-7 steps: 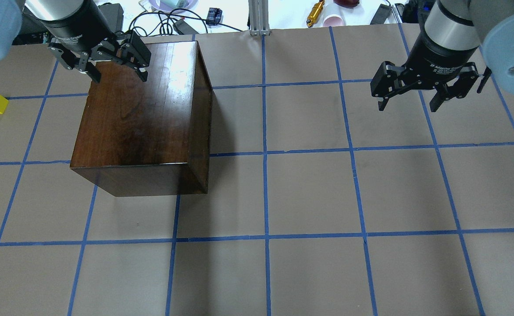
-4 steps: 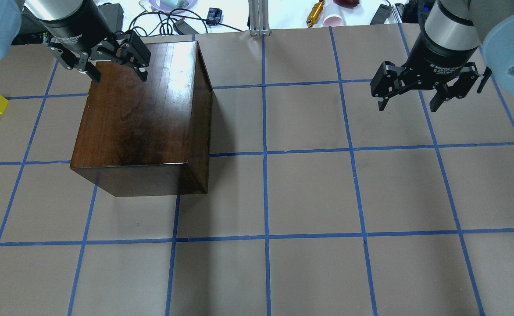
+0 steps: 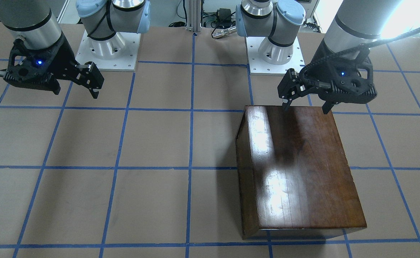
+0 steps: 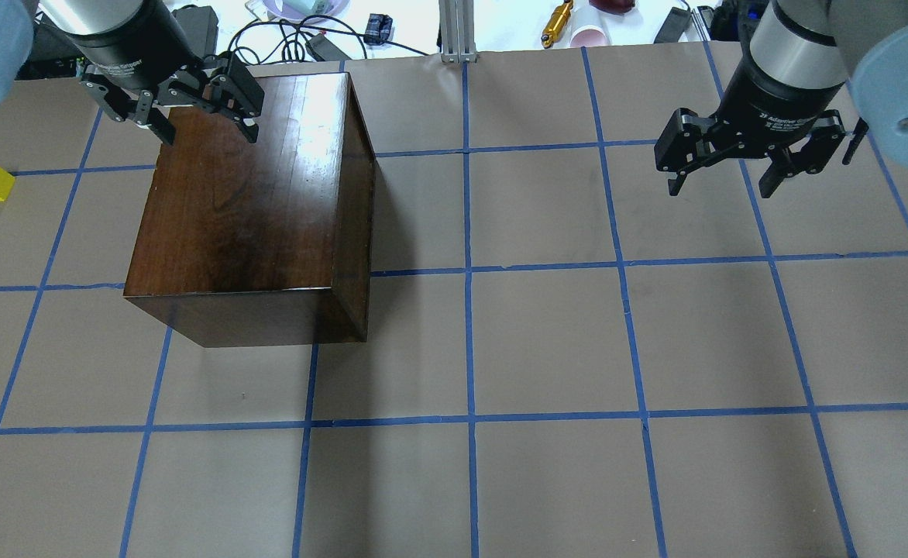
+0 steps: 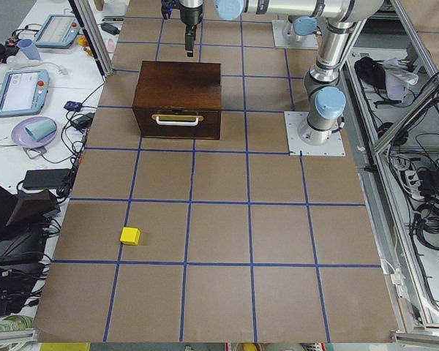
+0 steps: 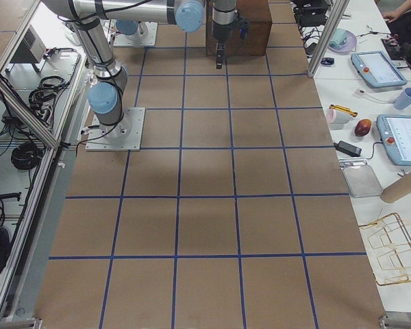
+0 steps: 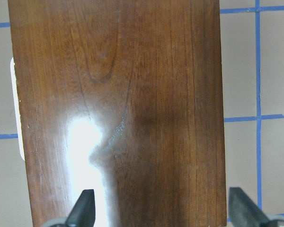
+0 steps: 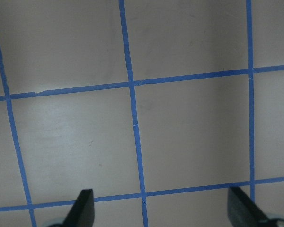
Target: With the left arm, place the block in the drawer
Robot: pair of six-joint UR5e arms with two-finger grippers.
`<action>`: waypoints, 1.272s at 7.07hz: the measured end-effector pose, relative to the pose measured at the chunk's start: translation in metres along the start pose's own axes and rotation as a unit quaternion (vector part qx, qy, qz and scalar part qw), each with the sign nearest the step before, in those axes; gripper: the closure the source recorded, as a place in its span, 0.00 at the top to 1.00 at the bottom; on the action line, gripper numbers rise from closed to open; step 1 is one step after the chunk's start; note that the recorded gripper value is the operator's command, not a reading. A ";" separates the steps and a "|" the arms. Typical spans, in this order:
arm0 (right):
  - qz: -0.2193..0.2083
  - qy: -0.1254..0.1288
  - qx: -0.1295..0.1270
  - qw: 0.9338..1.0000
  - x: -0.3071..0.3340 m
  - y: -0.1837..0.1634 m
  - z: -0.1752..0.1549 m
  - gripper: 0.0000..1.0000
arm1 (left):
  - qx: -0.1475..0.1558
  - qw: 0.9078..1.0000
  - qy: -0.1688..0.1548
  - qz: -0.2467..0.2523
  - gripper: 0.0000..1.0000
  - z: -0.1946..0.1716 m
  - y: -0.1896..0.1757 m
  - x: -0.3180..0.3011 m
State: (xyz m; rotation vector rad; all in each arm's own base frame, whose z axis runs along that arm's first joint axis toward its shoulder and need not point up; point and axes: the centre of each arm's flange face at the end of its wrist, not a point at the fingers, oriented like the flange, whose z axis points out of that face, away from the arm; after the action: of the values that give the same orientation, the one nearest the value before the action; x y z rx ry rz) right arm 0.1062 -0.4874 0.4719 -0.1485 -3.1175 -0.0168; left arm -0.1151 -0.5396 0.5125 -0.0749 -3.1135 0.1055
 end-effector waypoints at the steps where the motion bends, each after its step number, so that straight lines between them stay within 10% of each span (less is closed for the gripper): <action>1: 0.000 0.000 0.000 1.000 0.000 0.000 0.000 1.00 | 0.000 1.000 0.000 0.000 1.00 0.000 0.000 0.000; 9: 0.000 0.000 0.000 1.000 0.000 0.000 0.000 1.00 | 0.002 1.000 0.001 -0.019 1.00 0.001 -0.008 -0.023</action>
State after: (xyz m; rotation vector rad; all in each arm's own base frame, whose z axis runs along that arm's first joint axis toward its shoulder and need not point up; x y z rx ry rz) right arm 0.1063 -0.4872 0.4722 -0.1486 -3.1181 -0.0160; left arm -0.0928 -0.5492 0.5111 -0.0154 -3.1108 0.1118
